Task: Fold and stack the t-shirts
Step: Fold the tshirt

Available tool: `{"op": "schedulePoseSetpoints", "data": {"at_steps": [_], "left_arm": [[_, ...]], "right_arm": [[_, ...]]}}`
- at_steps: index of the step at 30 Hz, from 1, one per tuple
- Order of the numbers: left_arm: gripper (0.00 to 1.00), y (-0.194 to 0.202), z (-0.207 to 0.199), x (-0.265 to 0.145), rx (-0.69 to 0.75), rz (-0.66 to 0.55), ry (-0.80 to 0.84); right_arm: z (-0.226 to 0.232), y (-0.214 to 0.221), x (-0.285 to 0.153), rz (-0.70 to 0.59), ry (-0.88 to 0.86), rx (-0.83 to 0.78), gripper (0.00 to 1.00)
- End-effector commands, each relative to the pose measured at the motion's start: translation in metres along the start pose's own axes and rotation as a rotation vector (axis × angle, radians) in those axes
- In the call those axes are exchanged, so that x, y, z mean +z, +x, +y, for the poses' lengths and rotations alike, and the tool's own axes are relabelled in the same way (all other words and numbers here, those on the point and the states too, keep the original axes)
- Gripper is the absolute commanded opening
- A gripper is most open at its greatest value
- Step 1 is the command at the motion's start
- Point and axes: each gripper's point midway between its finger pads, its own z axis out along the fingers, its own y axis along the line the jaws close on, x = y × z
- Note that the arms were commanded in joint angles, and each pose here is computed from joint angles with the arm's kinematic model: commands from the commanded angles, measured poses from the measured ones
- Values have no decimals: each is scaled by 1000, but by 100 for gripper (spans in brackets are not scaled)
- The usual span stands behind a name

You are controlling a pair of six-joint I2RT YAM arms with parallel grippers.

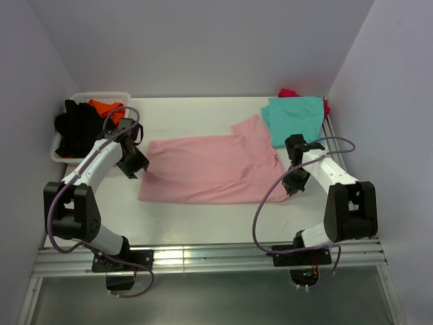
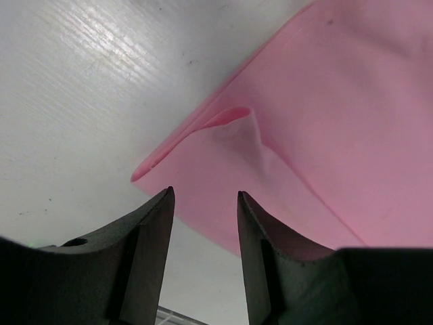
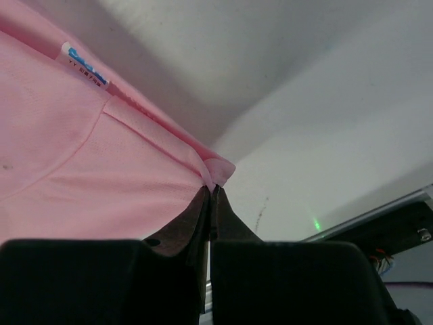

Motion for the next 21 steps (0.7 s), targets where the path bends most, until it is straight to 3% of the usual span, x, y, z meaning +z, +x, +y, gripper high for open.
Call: {"op": "schedulePoseSetpoints", "data": {"at_steps": [1, 4, 5, 6, 7, 10, 14, 21], "left_arm": [[49, -14, -13, -9, 16, -33, 36], [48, -20, -19, -9, 16, -36, 44], [48, -22, -21, -8, 16, -36, 45], [48, -27, -25, -9, 14, -45, 55], [48, -29, -27, -10, 13, -49, 59], [48, -41, -36, -7, 5, -56, 72], [47, -59, -59, 6, 1, -40, 79], [46, -94, -105, 21, 7, -30, 123]], "right_arm": [[-12, 4, -19, -5, 8, 55, 0], [-19, 18, -25, 37, 13, 52, 0], [-21, 21, -29, 33, 6, 57, 6], [-21, 19, -32, 21, 2, 60, 16], [-21, 16, -35, 11, 2, 66, 37], [-9, -6, -48, -35, -23, 83, 66], [31, -56, -69, -98, -89, 81, 67], [152, -176, -105, -226, -279, 51, 60]]}}
